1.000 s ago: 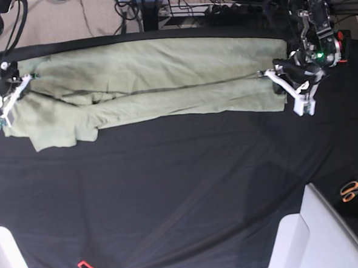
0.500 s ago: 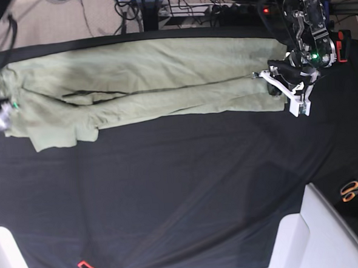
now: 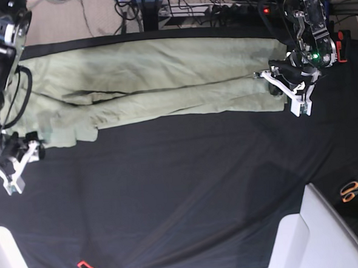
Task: Fold the T-shirt properly
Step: 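Fold the held hem over toward the collar with both grippers, then release the hem and regrasp the folded edge with both grippers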
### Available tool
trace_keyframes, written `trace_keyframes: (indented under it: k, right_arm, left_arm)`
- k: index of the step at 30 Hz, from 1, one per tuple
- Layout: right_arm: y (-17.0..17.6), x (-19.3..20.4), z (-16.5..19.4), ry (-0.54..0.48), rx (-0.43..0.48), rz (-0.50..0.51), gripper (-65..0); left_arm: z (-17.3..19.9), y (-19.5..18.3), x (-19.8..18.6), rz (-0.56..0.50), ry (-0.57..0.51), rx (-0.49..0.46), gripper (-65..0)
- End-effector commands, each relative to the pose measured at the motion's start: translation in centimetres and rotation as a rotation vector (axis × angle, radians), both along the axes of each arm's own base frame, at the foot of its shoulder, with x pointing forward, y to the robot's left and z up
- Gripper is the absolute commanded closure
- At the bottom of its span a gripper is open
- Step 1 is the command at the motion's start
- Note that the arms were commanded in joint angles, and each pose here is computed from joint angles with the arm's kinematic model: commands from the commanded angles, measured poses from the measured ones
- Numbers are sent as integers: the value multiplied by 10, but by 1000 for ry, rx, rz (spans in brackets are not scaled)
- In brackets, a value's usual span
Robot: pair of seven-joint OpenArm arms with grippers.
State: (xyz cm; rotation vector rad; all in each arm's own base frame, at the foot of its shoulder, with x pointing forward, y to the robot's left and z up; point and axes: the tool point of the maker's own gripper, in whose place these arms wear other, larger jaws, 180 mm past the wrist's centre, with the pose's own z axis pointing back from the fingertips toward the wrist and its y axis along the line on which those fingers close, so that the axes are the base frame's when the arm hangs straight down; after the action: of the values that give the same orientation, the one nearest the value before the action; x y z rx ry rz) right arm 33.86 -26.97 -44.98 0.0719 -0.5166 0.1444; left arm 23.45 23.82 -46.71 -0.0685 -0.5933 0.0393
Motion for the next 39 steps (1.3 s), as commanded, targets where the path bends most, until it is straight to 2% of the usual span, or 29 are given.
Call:
trace_keyframes:
  k: [1, 11, 12, 13, 16, 19, 22, 31, 39]
  right_arm:
    - [-7, 10, 7, -29, -1, -10, -366]
    - [10, 4, -30, -9, 119, -50, -351]
    - [11, 4, -31, -14, 124, -52, -318]
    - [11, 3, -32, -15, 129, -54, -254]
    - [12, 4, -32, -19, 131, -52, -6]
    - [11, 3, -32, -17, 131, -54, -23]
    - [9, 6, -26, -35, 118, -49, 0]
    - [2, -8, 13, -42, -39, 15, 0]
    - [4, -52, 23, 28, -141, 48, 0]
  left_arm:
    - [9, 4, 9, -1, -40, 10, 0]
    - [10, 4, 9, -1, -41, 10, 0]
    - [10, 4, 9, -1, -41, 10, 0]
    - [10, 4, 9, -1, -41, 10, 0]
    - [10, 4, 9, -1, -41, 10, 0]
    - [9, 3, 9, -3, -39, 7, 0]
    - [9, 3, 8, -2, -38, 8, 0]
    - [8, 1, 7, -5, -35, 4, 0]
    - [8, 1, 7, -6, -35, 6, 0]
